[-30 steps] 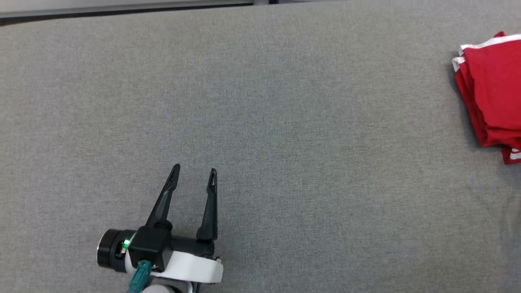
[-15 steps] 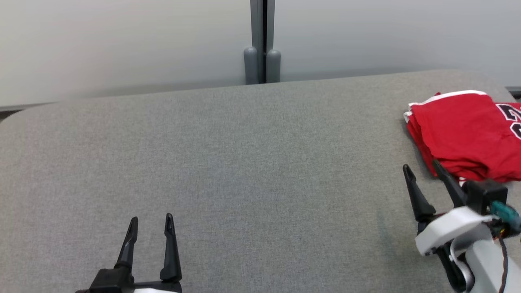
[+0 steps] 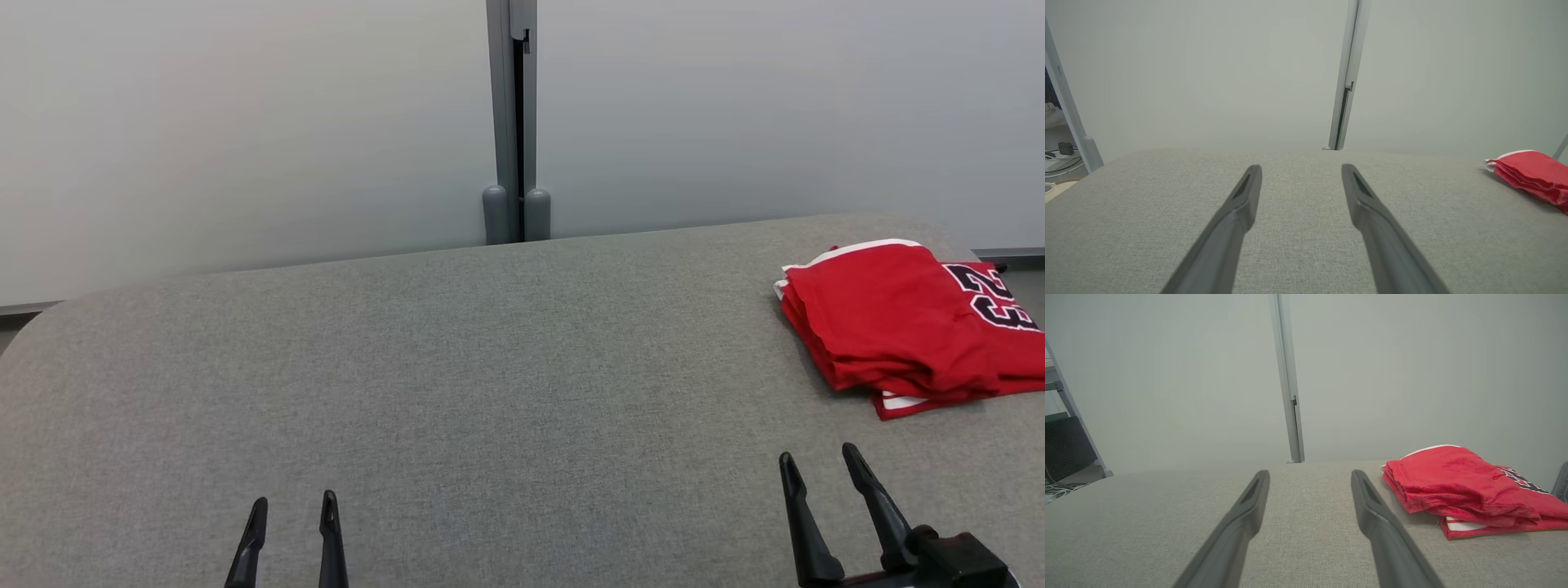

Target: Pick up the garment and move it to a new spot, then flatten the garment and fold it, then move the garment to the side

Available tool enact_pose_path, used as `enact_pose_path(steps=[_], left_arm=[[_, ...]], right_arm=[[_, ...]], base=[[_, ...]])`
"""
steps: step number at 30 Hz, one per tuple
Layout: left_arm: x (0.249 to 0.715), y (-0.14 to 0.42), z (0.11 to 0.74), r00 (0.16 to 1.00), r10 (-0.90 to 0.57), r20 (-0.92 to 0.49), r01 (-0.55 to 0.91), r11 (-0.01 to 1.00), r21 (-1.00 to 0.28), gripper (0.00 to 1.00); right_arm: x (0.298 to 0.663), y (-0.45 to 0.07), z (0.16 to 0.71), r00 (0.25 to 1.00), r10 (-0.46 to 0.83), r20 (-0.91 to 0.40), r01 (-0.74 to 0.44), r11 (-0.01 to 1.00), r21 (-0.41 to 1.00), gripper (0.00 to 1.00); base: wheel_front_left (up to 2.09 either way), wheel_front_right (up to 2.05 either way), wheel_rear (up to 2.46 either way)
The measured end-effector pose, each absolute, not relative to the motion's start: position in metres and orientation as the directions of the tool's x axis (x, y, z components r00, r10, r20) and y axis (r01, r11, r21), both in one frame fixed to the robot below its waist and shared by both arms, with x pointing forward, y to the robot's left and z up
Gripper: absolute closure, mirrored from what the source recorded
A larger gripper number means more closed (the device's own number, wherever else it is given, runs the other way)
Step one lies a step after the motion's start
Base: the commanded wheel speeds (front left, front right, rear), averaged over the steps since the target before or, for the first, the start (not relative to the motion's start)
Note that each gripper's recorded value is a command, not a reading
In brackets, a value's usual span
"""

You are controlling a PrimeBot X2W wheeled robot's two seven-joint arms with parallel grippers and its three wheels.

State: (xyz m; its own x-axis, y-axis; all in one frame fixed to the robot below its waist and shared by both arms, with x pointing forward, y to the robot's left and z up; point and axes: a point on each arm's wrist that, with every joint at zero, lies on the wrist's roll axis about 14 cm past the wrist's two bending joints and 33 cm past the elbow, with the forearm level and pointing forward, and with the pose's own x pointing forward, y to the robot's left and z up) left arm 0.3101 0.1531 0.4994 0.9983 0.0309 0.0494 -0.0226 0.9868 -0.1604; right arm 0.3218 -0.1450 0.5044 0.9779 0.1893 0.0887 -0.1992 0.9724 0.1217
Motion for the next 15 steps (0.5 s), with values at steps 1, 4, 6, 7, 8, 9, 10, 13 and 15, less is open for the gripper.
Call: enact_pose_path(steps=[1,4,6,7,8,9,10,13,15], left_arm=[[0.31,0.152,0.5,0.998,0.026,0.051,-0.017,0.988,-0.156,0.0],[0.309,0.148,0.499,0.999,0.007,0.05,0.001,0.989,-0.146,0.0],[0.309,0.148,0.497,0.999,0.003,0.046,0.004,0.99,-0.143,0.0],[0.309,0.148,0.496,0.999,0.002,0.044,0.004,0.99,-0.14,0.0],[0.309,0.148,0.495,0.999,0.001,0.042,0.005,0.991,-0.136,0.0],[0.309,0.148,0.495,0.999,-0.002,0.041,0.008,0.991,-0.134,0.0],[0.308,0.148,0.494,0.999,-0.003,0.04,0.008,0.991,-0.133,0.0],[0.307,0.148,0.49,1.0,-0.004,0.028,0.007,0.992,-0.123,1.0],[0.305,0.148,0.483,1.0,-0.004,0.002,0.004,0.992,-0.124,1.0]], right_arm=[[0.32,-0.144,0.504,0.978,0.19,0.087,-0.199,0.972,0.121,0.0],[0.317,-0.145,0.502,0.979,0.187,0.083,-0.196,0.974,0.117,0.0],[0.317,-0.146,0.502,0.98,0.182,0.084,-0.191,0.975,0.117,0.0],[0.317,-0.147,0.503,0.98,0.182,0.085,-0.191,0.975,0.117,0.0],[0.317,-0.147,0.503,0.98,0.18,0.086,-0.189,0.975,0.116,0.0],[0.317,-0.147,0.504,0.98,0.179,0.088,-0.189,0.975,0.116,0.0],[0.318,-0.147,0.504,0.98,0.179,0.088,-0.188,0.975,0.116,0.0],[0.318,-0.146,0.501,0.98,0.182,0.079,-0.19,0.974,0.119,1.0],[0.315,-0.145,0.493,0.982,0.181,0.056,-0.187,0.974,0.125,1.0]], base=[[0.0,0.0,0.0],[0.0,0.0,0.0],[0.0,0.0,0.0],[0.0,0.0,0.0],[0.0,0.0,0.0],[0.0,0.0,0.0],[0.0,0.0,0.0],[0.0,0.0,0.0],[0.0,0.0,0.0]])
